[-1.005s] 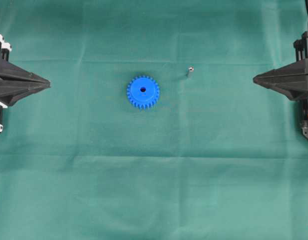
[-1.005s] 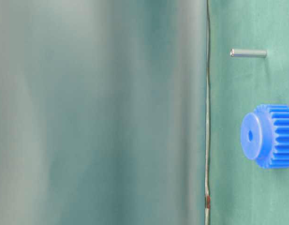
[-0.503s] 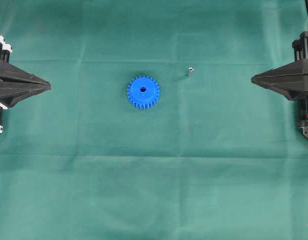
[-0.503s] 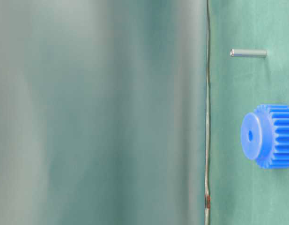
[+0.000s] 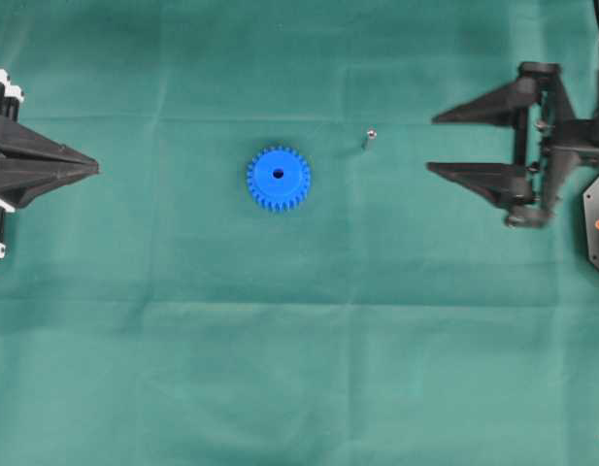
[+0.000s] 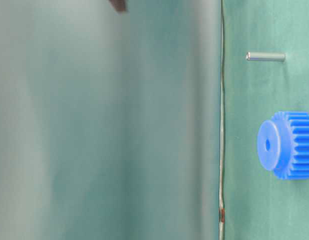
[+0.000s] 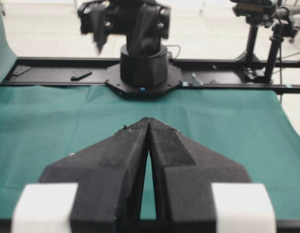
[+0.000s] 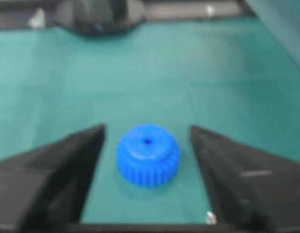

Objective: Insert the shaft placed at a random location into the center hole of the medium gear at another random location.
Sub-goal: 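Move the open right gripper over the silver shaft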

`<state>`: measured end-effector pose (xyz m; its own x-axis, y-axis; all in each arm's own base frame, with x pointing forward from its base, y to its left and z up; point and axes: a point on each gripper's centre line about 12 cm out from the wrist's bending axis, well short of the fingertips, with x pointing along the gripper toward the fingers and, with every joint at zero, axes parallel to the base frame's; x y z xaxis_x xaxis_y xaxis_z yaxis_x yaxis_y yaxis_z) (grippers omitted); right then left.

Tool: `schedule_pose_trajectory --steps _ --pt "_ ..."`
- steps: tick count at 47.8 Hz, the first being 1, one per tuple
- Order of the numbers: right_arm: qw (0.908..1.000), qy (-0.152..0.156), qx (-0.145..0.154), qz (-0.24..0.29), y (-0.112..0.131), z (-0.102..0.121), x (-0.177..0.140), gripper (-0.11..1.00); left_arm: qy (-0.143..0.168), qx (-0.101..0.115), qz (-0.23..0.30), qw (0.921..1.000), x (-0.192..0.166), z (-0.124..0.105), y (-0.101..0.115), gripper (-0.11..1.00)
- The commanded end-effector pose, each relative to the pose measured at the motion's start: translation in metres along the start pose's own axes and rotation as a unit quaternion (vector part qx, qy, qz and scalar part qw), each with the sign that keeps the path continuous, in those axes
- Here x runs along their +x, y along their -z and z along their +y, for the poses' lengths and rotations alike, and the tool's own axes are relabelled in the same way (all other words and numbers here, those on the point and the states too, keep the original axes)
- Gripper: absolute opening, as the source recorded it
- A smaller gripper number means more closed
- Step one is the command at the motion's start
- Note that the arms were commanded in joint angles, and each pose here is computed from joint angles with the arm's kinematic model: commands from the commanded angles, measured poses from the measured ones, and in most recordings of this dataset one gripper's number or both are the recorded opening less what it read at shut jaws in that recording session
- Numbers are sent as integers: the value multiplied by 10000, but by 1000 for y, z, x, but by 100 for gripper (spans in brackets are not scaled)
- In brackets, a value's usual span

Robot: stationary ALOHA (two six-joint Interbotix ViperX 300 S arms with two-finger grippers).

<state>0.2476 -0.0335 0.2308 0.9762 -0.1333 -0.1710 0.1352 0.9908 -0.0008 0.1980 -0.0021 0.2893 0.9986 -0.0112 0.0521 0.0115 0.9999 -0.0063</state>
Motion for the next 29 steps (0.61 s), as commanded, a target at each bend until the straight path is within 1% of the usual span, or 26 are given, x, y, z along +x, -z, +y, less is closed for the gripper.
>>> schedule_pose_trajectory --steps 1,3,6,9,17,29 --pt "9999 127 35 69 -1 -7 17 90 12 15 -115 9999 3 0 -9 0" --pt "9997 169 38 199 4 -9 24 91 13 7 -115 9999 3 0 -9 0" --pt "9989 247 64 391 12 -14 33 87 11 -1 -100 9999 3 0 -9 0" --pt "9978 321 85 575 22 -19 41 85 12 7 -77 10000 4 0 -7 0" --pt "9944 494 158 917 42 -30 62 86 10 -1 -54 10000 4 0 -7 0" --pt "9878 751 286 1331 74 -47 76 86 11 15 0 10000 4 0 -5 0"
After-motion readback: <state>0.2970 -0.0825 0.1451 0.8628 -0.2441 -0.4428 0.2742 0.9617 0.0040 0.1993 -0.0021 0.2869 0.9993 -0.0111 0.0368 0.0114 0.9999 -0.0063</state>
